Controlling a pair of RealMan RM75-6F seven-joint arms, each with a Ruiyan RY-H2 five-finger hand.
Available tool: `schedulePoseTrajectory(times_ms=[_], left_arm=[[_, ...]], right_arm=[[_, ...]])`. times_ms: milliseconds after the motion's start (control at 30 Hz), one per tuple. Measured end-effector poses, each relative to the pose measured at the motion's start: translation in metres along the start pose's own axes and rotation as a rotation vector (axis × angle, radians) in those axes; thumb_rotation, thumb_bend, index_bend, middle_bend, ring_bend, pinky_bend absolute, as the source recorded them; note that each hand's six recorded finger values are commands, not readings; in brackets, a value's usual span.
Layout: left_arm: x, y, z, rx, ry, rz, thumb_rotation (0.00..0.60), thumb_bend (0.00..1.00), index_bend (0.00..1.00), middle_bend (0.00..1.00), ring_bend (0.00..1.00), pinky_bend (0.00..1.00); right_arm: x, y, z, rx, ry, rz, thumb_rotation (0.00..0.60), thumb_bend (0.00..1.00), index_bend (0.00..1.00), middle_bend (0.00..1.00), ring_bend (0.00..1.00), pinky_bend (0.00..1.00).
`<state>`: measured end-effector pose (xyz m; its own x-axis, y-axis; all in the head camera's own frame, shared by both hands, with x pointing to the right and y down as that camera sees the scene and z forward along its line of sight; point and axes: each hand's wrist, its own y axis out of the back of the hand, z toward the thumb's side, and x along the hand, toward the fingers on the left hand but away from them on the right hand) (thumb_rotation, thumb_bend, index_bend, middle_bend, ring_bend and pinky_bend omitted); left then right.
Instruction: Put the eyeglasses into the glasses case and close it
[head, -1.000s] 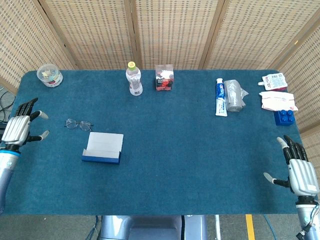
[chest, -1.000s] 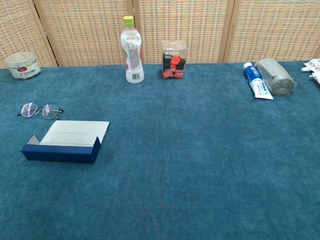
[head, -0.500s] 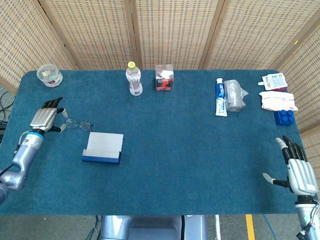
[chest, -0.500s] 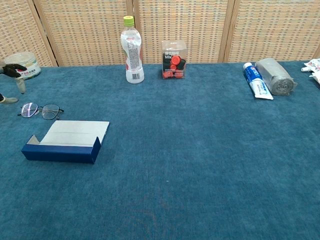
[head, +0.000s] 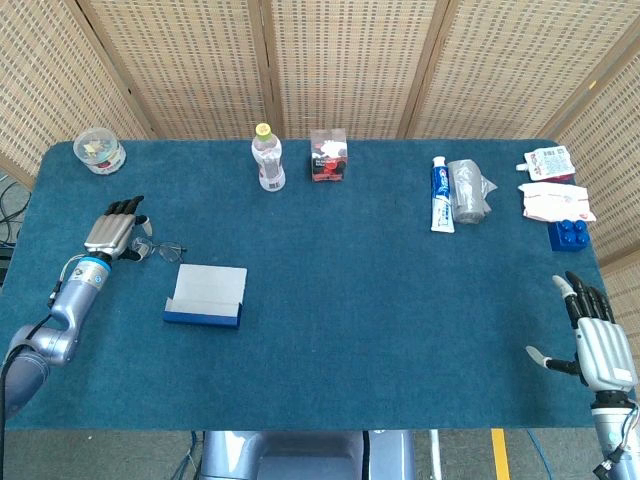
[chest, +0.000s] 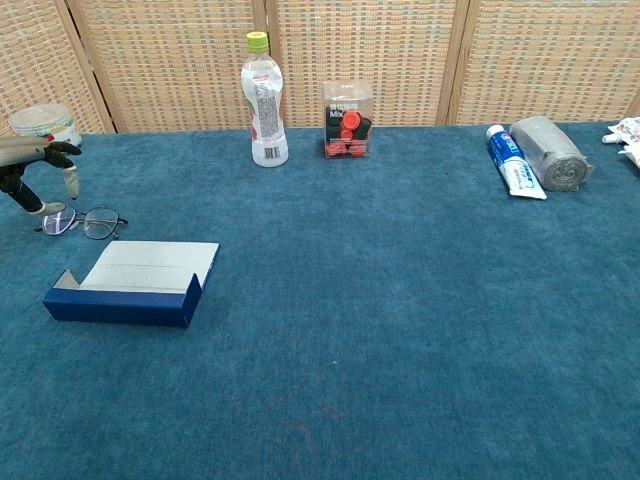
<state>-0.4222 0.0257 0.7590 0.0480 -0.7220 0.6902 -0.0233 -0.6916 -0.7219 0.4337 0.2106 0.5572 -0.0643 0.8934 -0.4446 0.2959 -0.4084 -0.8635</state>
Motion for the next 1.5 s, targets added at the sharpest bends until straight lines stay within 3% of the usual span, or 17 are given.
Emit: schedulePoseTrajectory(times_ms=[1000, 1500], left_arm=[[0.011, -0.012, 0.013, 0.023, 0.015, -0.037, 0.6, 0.42, 0.48, 0.0, 0.0, 0.0], [0.013, -0.016, 0.016, 0.026, 0.013, -0.041, 0.6, 0.46, 0.56, 0.0, 0.0, 0.0]], right_arm=[[0.0, 0.0, 0.0, -0.006, -0.001, 0.001, 0.6, 0.0, 0.0, 0.0, 0.0, 0.0], [0.0, 0.0, 0.0, -0.008, -0.001, 0.002, 0.6, 0.0, 0.0, 0.0, 0.0, 0.0]])
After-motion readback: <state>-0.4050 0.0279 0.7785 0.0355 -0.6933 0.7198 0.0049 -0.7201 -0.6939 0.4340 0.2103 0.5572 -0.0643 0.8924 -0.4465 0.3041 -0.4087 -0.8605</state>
